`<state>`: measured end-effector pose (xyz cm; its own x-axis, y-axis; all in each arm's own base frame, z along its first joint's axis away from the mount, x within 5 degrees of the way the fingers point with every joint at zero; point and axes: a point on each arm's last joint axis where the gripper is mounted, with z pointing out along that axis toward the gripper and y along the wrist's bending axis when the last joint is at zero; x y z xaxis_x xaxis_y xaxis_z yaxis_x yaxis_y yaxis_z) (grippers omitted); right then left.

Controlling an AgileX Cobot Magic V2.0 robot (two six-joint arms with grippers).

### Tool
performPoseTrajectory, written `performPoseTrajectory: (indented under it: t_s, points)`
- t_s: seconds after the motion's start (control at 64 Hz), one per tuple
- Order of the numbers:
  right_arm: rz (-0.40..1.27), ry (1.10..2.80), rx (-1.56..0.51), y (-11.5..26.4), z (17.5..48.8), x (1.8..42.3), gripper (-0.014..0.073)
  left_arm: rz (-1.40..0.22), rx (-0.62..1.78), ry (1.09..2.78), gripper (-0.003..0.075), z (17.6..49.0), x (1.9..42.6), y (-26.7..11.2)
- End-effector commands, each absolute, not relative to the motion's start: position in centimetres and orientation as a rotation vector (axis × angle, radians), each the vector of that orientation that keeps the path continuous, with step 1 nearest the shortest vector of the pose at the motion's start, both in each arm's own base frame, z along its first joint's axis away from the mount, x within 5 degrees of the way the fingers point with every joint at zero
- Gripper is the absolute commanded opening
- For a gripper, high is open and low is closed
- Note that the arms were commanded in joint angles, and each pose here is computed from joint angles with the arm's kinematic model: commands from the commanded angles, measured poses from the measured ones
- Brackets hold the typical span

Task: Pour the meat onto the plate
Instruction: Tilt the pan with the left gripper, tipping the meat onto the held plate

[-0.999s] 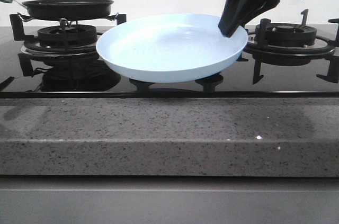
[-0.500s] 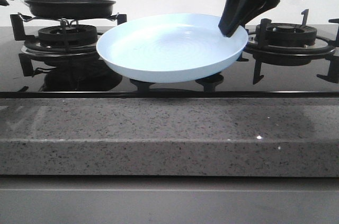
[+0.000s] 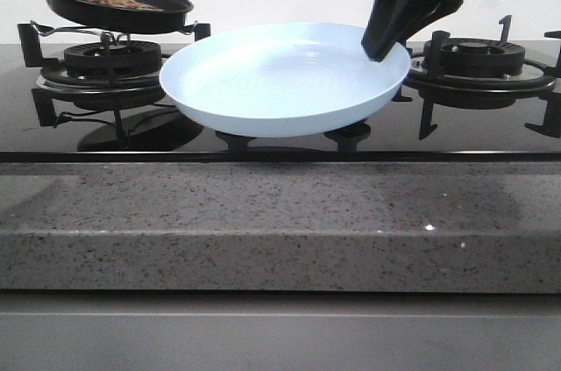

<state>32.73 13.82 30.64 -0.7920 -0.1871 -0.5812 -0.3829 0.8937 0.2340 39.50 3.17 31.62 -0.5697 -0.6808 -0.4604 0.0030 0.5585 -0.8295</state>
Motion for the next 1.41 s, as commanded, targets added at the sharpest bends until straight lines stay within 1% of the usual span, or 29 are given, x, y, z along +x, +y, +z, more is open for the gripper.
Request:
performPoseTrajectory:
  t_s: [0.0,0.141,0.265,0.375,0.515,0.656,0.953,1.093,1.249,1.39]
  points:
    - [0.484,2.365,-0.387,13.6,33.5,32.4,-0.0067,-1.049,-0.441,1.854,-0.002,36.4,37.6,2.7]
    - [0.484,2.366,-0.387,13.6,33.5,32.4,-0.0067,-1.033,-0.364,1.812,-0.002,38.5,35.4,2.0]
    - [0.484,2.366,-0.387,13.6,33.5,32.4,-0.0067,-1.023,-0.314,1.764,-0.002,39.4,32.9,1.4]
    - [0.484,2.366,-0.387,13.6,33.5,32.4,-0.0067,-1.033,-0.274,1.714,-0.002,39.7,30.5,0.7]
    - [0.484,2.366,-0.387,13.6,33.5,32.4,-0.0067,-1.071,-0.192,1.702,-0.002,39.5,28.2,-0.3]
    - [0.484,2.366,-0.387,13.6,33.5,32.4,-0.0067,-1.075,-0.092,1.697,-0.002,39.6,26.3,-1.8]
    - [0.484,2.366,-0.387,13.6,33.5,32.4,-0.0067,-1.044,0.152,1.671,-0.002,40.2,25.0,-6.6]
    - [0.484,2.366,-0.387,13.6,33.5,32.4,-0.0067,-0.984,0.289,1.638,-0.002,40.2,24.5,-9.0]
    - [0.484,2.366,-0.387,13.6,33.5,32.4,-0.0067,-0.889,0.41,1.603,-0.002,40.2,24.1,-10.8]
    - [0.484,2.366,-0.387,13.6,33.5,32.4,-0.0067,-0.807,0.562,1.529,-0.002,40.6,23.4,-11.9]
